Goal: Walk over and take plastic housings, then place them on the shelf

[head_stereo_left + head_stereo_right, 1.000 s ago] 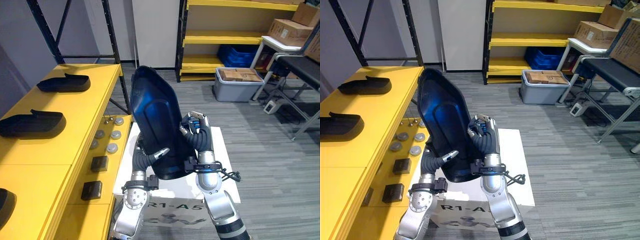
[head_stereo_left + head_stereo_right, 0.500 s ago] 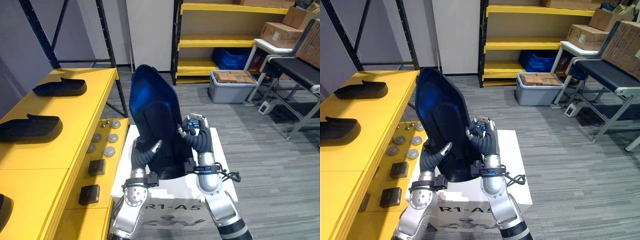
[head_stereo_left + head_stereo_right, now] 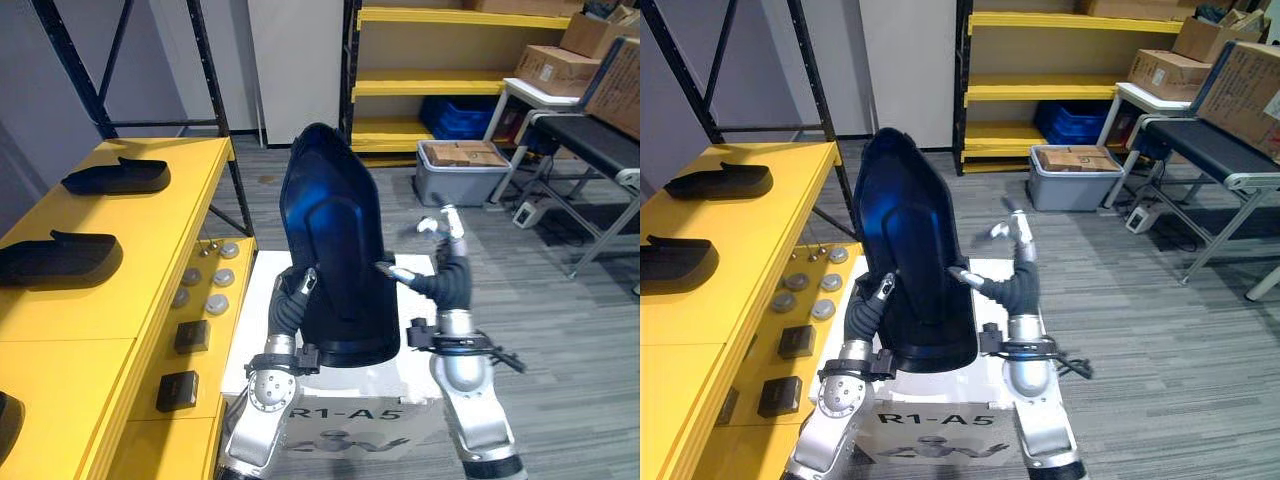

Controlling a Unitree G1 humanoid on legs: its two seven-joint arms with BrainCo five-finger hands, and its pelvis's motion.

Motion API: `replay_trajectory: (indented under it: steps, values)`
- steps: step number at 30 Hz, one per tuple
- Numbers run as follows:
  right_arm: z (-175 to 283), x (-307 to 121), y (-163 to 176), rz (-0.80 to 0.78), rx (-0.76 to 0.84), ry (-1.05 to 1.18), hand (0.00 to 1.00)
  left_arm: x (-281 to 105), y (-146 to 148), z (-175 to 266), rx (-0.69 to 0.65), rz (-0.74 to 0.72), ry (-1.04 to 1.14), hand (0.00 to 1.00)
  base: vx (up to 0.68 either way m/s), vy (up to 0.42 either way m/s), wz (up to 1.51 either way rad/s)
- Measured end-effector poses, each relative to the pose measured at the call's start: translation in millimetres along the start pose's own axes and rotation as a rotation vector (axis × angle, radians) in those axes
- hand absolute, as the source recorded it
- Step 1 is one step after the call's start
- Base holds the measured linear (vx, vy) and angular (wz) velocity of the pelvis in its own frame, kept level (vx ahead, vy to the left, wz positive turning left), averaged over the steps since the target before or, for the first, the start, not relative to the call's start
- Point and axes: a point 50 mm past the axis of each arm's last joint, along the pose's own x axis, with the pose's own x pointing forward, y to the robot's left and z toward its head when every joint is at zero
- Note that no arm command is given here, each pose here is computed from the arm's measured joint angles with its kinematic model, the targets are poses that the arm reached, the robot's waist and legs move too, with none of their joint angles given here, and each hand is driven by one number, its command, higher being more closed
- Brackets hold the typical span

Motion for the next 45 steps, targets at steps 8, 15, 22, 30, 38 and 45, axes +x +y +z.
replay_trajectory:
  steps: [8, 15, 22, 30, 38, 45]
  values:
    - [-18.5, -32.4, -139.9, -0.507, -0.195, 0.136, 0.00, -14.2, 57.8, 6.7, 0.073, 0.203, -0.029, 1.00, 0.03, 0.024, -0.09]
    - [-107.9, -144.3, -177.9, -0.694, -0.238, 0.772, 0.00, -23.0, 58.7, 15.1, 0.074, 0.191, -0.058, 1.00, 0.03, 0.019, -0.04]
    - [-144.2, -257.8, -155.8, -0.717, -0.114, 1.285, 0.00, -28.7, 52.1, 11.6, 0.044, 0.141, -0.035, 1.00, 0.02, 0.005, -0.01]
    - [-152.3, -321.4, -84.2, -0.469, 0.058, 1.622, 0.00, -37.8, 40.1, 3.5, -0.001, 0.086, 0.015, 1.00, -0.05, 0.009, 0.00]
    - [-154.7, -323.3, -77.8, -0.324, 0.002, 1.670, 0.00, -40.0, 32.7, -7.3, -0.015, 0.060, 0.064, 1.00, -0.02, 0.011, 0.19]
    - [-165.9, -306.9, -68.2, -0.184, -0.048, 1.660, 0.00, -37.4, 21.1, -1.1, -0.039, 0.015, 0.037, 1.00, -0.05, -0.027, 0.92]
